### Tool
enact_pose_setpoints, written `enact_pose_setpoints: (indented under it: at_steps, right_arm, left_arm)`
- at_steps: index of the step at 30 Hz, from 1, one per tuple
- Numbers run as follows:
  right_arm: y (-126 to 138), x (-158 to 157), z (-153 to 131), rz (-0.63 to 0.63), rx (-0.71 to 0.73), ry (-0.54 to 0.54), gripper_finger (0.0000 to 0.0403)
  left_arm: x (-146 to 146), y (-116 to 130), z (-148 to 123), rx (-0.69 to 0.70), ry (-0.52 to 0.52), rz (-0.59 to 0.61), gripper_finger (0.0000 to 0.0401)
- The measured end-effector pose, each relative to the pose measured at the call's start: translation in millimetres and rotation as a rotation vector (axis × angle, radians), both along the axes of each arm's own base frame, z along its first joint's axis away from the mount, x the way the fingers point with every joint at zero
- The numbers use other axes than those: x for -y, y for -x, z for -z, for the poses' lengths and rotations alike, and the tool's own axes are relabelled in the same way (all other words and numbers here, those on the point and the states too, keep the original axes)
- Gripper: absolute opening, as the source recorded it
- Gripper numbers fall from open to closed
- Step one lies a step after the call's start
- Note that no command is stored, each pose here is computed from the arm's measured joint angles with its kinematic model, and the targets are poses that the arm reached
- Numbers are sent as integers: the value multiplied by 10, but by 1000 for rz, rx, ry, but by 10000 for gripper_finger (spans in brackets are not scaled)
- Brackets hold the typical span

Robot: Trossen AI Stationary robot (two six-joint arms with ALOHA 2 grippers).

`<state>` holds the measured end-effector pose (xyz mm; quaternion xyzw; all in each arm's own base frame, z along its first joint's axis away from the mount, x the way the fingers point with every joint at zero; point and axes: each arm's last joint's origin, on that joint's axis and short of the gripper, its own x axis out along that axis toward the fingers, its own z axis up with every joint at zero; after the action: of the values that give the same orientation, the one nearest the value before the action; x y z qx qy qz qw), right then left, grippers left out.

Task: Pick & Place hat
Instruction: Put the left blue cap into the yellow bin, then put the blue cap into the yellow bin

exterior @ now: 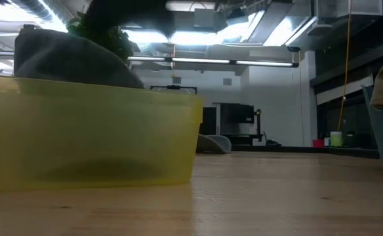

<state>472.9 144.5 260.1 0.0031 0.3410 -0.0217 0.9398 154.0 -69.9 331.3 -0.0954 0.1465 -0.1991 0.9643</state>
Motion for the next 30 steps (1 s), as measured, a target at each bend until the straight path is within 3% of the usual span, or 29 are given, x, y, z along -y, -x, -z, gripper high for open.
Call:
enact_pose_setpoints:
  at_steps: [5,11,13,18,23,30]
  right_arm:
    - [235,37,-299,20,-40,43,36]
    - [475,310,-369,277,-169,354,57]
    - [527,441,-328,344,-240,403,69]
    - [601,782,-265,498,-365,347,116]
    - [595,1124,-253,612,-399,317,166]
    - [576,1604,-243,615,-471,293,208]
  left_arm:
    - [-2,6,31,-30,-13,0,145]
    - [-3,6,34,-33,-13,0,145]
    - [-4,8,40,-39,-17,0,145]
    - [-4,9,44,-43,-19,-2,145]
    - [-20,3,44,-37,-33,-55,145]
    - [-25,1,44,-35,-37,-73,145]
